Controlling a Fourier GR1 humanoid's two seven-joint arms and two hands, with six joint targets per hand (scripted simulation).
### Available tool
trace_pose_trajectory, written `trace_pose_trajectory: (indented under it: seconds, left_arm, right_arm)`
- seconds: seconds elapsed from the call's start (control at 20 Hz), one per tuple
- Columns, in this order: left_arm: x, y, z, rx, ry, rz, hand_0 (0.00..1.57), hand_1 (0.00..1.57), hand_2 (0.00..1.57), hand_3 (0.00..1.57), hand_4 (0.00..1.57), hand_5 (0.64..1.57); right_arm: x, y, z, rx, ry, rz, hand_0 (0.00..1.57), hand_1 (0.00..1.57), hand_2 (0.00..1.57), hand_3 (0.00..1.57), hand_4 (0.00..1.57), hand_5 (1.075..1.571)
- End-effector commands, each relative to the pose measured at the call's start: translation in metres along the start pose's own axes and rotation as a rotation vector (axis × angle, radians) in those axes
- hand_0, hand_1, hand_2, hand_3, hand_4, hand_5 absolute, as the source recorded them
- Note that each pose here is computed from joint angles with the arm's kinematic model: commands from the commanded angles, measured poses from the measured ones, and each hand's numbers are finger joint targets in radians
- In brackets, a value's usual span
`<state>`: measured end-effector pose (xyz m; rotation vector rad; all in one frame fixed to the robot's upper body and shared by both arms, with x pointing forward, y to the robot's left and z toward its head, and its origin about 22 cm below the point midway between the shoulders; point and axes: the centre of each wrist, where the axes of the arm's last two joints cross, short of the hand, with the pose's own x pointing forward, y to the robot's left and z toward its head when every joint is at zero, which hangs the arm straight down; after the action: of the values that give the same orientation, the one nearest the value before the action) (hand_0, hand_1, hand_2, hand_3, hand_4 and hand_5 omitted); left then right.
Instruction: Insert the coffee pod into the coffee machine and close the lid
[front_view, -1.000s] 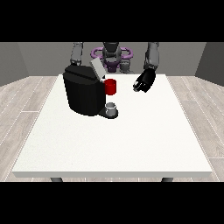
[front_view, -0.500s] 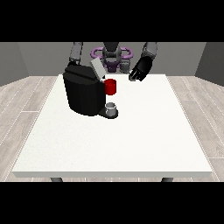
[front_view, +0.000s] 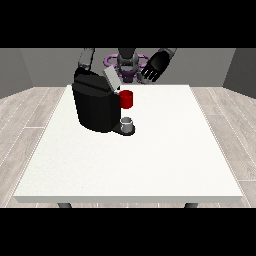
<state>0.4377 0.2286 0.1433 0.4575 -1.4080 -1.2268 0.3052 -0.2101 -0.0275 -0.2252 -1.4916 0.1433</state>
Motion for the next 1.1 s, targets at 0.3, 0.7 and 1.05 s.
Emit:
trace_pose_trajectory:
  seconds: [0.3,0.7,1.05]
  left_arm:
    - [0.021,0.085,0.011,0.154,0.004,0.026,1.22,1.22,1.27,1.26,0.47,1.571]
    - [0.042,0.116,0.013,0.205,0.011,-0.006,1.24,1.24,1.29,1.25,0.48,1.571]
    - [0.037,0.096,0.004,0.199,0.001,-0.019,1.19,1.19,1.27,1.23,0.47,1.571]
  right_arm:
    - [0.034,0.000,-0.009,0.003,-0.123,-0.011,0.00,0.00,0.00,0.00,0.00,1.571]
    - [0.075,-0.014,-0.031,-0.018,-0.189,-0.009,0.00,0.00,0.00,0.00,0.18,1.571]
    - [0.083,-0.017,-0.032,-0.034,-0.192,-0.010,0.00,0.00,0.00,0.00,0.15,1.571]
